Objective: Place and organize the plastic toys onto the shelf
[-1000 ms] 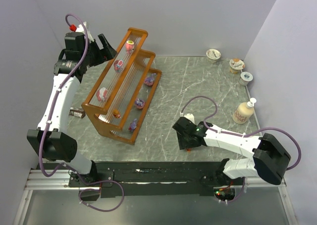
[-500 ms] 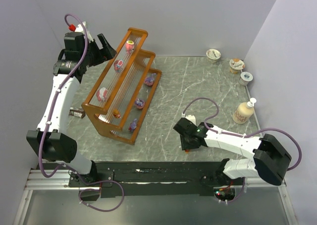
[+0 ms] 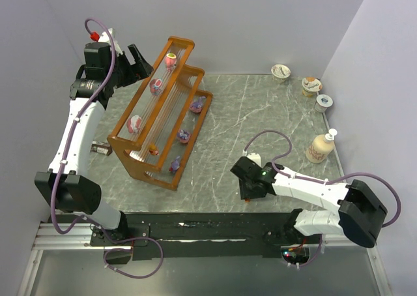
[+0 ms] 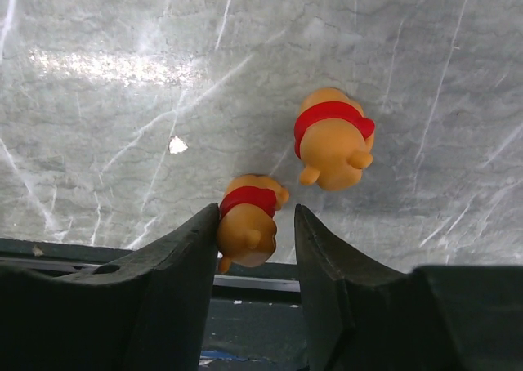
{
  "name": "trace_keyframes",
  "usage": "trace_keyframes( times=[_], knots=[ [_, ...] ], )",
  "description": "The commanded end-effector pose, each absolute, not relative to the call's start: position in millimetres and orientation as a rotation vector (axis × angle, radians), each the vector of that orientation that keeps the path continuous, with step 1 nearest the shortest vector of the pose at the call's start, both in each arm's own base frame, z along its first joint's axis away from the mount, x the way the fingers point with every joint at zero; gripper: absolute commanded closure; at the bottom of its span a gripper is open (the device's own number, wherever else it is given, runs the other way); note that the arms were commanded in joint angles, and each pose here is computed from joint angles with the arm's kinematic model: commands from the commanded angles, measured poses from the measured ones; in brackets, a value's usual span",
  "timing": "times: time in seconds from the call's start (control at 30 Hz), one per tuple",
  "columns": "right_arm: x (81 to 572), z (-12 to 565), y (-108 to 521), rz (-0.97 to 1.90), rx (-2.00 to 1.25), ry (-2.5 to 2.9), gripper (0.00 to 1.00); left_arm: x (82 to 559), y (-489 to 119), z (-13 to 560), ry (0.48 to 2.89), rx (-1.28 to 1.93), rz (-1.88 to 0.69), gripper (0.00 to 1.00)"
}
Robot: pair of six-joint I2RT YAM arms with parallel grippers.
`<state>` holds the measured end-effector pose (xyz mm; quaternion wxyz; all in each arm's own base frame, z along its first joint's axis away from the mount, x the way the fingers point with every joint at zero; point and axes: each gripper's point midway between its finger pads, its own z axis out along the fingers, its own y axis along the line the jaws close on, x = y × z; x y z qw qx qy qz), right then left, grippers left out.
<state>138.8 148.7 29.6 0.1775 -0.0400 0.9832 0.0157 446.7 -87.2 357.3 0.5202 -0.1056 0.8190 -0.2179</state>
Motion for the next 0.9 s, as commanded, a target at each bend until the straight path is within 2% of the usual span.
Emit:
trace_keyframes(
  times=[0.0,0.07,0.1,0.17,0.2,0.3,0.43,0.63,0.87],
  knots=[
    [140.8,33.8,147.3,0.064,-0.083,2.759,0.55,437.9,-85.1,376.2,1.910,-0.227,-0.516,0.04],
    [140.9,33.7,147.8,0.070,-0.083,2.757,0.60,437.5,-85.1,376.2,1.910,-0.226,-0.515,0.04],
    [141.0,34.0,148.4,0.074,-0.084,2.755,0.70,437.2,-84.8,376.8,1.908,-0.227,-0.514,0.04],
    [142.1,35.3,149.9,0.082,-0.083,2.750,0.80,437.1,-84.9,376.8,1.908,-0.230,-0.516,0.04],
    [143.2,36.1,151.6,0.088,-0.085,2.746,0.89,436.9,-85.1,375.8,1.911,-0.228,-0.516,0.04],
    [149.4,40.4,158.3,0.102,-0.078,2.734,0.99,436.6,-84.8,376.5,1.910,-0.229,-0.515,0.04],
    [167.0,49.4,175.2,0.108,-0.040,2.709,1.00,436.8,-84.8,376.8,1.908,-0.228,-0.515,0.04],
    [222.4,79.6,217.2,0.058,0.039,2.622,1.00,435.2,-83.8,379.4,1.907,-0.230,-0.510,0.04],
    [258.7,72.9,244.4,0.032,0.109,2.648,1.00,433.9,-83.2,381.4,1.907,-0.232,-0.507,0.04]
  ],
)
